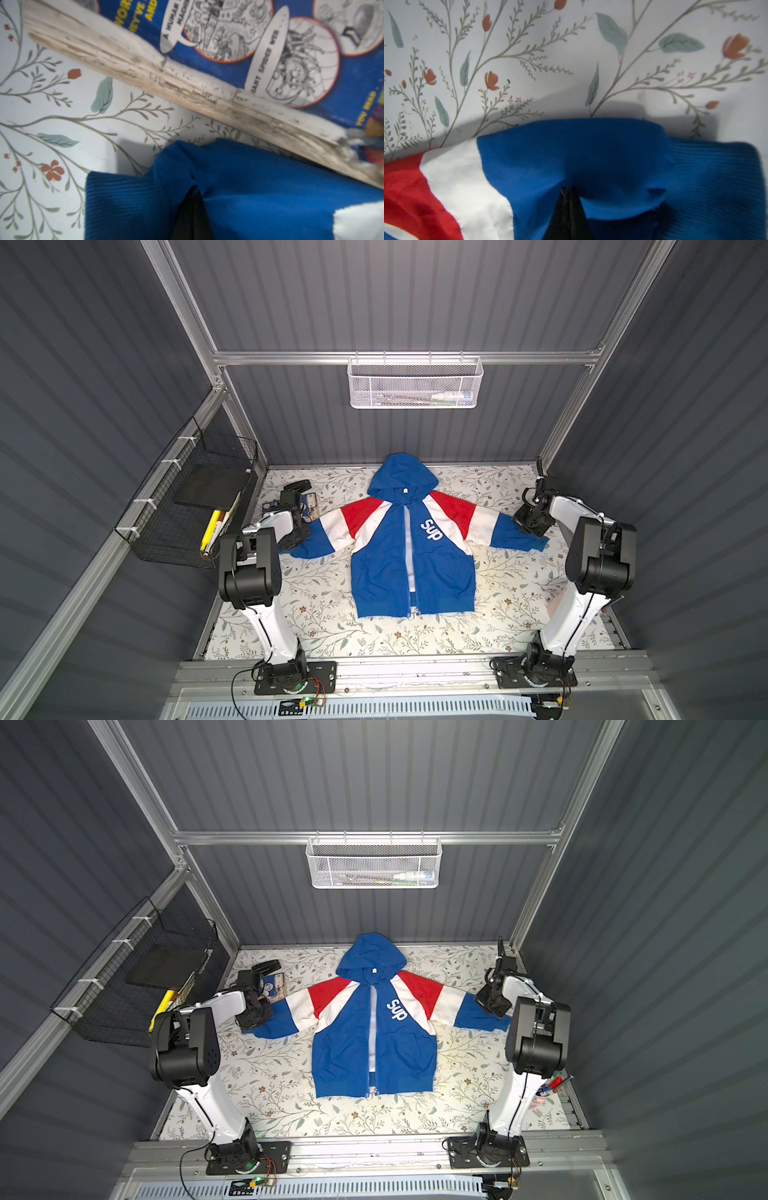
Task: Unzip the jacket
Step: Smooth out the jacket at the center of the board.
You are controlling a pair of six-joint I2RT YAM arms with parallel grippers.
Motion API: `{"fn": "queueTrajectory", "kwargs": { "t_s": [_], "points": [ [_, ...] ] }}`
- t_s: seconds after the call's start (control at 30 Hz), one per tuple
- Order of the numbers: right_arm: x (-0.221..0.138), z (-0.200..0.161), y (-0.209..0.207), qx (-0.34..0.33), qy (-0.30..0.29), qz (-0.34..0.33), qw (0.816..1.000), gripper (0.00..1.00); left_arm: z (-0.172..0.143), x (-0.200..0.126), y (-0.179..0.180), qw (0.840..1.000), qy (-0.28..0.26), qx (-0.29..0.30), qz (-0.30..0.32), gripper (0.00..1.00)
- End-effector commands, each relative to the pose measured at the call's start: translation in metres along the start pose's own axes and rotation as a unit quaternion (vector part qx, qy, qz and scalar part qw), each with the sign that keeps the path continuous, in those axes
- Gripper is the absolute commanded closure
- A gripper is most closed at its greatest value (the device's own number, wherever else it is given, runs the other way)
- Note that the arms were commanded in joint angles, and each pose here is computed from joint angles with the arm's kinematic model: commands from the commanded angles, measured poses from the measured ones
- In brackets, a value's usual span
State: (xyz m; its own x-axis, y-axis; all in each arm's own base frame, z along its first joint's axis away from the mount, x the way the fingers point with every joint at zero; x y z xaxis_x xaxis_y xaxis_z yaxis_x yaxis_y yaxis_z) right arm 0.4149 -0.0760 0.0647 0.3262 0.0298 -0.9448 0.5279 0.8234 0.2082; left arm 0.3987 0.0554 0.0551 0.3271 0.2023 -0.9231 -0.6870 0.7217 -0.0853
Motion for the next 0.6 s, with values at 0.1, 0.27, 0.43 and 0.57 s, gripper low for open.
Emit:
{"fn": "queueTrajectory", "kwargs": {
  "t_s": [0.1,0.27,0.43,0.57],
  "points": [
    [0.014,-0.009,-0.026,0.027,0.034,-0.031,0.999,0.95,-0.013,0.008,0.021,0.999,0.029,0.004,0.031,1.00],
    [0.017,-0.014,-0.048,0.049,0.044,-0.053,0.996,0.96,-0.016,0.009,0.029,0.999,0.033,-0.001,0.039,1.00],
    [0.019,-0.017,-0.060,0.058,0.053,-0.062,0.995,0.96,-0.017,0.011,0.033,0.998,0.035,-0.002,0.045,1.00],
    [0.019,-0.014,-0.068,0.057,0.053,-0.076,0.994,0.96,-0.018,0.011,0.036,0.998,0.035,-0.003,0.050,1.00]
  ]
}}
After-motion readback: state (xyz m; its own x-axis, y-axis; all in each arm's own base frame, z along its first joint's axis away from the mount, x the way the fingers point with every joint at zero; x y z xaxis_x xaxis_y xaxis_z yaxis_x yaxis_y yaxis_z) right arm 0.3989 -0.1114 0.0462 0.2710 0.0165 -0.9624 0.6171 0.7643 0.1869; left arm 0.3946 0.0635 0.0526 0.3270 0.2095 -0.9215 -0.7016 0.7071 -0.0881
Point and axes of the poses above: each gripper's point midway between its finger pads, its own x axis out along the fingers, its own y axis along the line the jaws close on, z = x × y, the point moved 3 cm from there along -x, back along the fingers, and after that the axes turned 11 degrees about -x, right-handed, at the moved point
